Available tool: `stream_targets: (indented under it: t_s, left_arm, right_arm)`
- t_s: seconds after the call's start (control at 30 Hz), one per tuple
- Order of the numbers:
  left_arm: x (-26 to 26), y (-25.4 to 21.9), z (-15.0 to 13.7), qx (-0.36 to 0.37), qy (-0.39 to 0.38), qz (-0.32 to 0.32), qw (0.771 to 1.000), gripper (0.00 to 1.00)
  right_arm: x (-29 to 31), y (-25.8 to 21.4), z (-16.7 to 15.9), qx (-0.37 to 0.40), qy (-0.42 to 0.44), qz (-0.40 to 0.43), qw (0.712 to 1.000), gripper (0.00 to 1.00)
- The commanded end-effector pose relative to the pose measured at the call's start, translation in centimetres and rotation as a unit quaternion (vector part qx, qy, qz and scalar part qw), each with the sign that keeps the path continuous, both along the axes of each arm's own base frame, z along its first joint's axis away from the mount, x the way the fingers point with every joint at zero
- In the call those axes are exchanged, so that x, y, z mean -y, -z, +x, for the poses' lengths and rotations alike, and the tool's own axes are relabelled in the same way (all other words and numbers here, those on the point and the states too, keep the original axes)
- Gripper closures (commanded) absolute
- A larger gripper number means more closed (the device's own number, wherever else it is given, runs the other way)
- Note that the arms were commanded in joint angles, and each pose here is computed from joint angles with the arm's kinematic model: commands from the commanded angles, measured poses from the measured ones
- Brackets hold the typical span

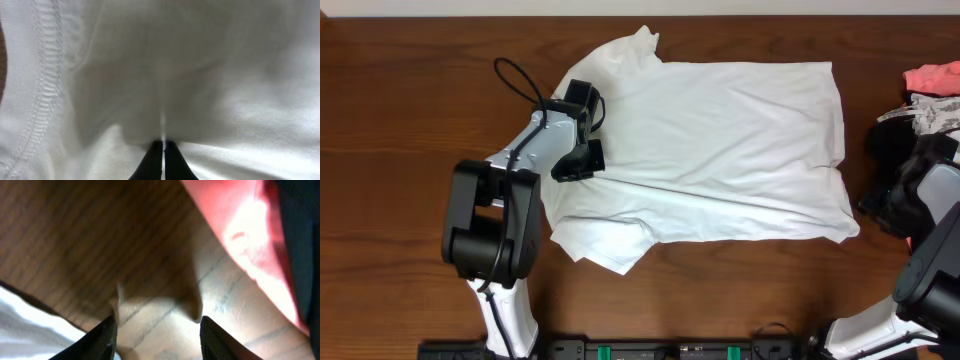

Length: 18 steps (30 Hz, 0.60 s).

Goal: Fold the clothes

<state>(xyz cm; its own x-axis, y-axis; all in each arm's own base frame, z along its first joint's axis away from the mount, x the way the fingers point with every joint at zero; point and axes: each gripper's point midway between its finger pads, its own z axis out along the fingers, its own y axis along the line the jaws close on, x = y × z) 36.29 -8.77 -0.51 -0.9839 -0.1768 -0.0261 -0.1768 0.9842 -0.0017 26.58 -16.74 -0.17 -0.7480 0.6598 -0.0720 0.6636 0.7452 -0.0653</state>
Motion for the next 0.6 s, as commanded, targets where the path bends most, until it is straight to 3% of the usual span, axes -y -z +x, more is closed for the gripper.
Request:
stream_targets:
  t_s: [0.0, 0.23, 0.43, 0.5, 0.57]
  left_arm:
    - [-0.7, 2.9, -1.3, -0.039, -0.004, 0.016, 0.999, 0.94]
    - [-0.7, 2.9, -1.2, -0.037, -0.004, 0.016, 0.999, 0.94]
    - [-0.6, 2.9, -1.0, -0.032, -0.004, 0.015, 0.999, 0.94]
    - [-0.6, 2.9, -0.8, -0.029, -0.004, 0.014, 0.999, 0.94]
    - [-0.6, 2.9, -0.8, -0.028, -0.004, 0.014, 1.000, 0.94]
  right_arm:
    - [0.0, -1.8, 1.8, 0.037, -0.026, 0.012, 0.999, 0.48]
    - [-3.4, -5.4, 5.7, 0.136, -0.145, 0.077, 0.977, 0.47]
    - [-8.0, -6.9, 7.6, 0.193, -0.259, 0.130, 0.938, 0.50]
    - [-9.9, -6.9, 7.9, 0.195, -0.308, 0.135, 0.921, 0.58]
    - [-11.7, -6.8, 8.2, 0.191, -0.347, 0.136, 0.908, 0.78]
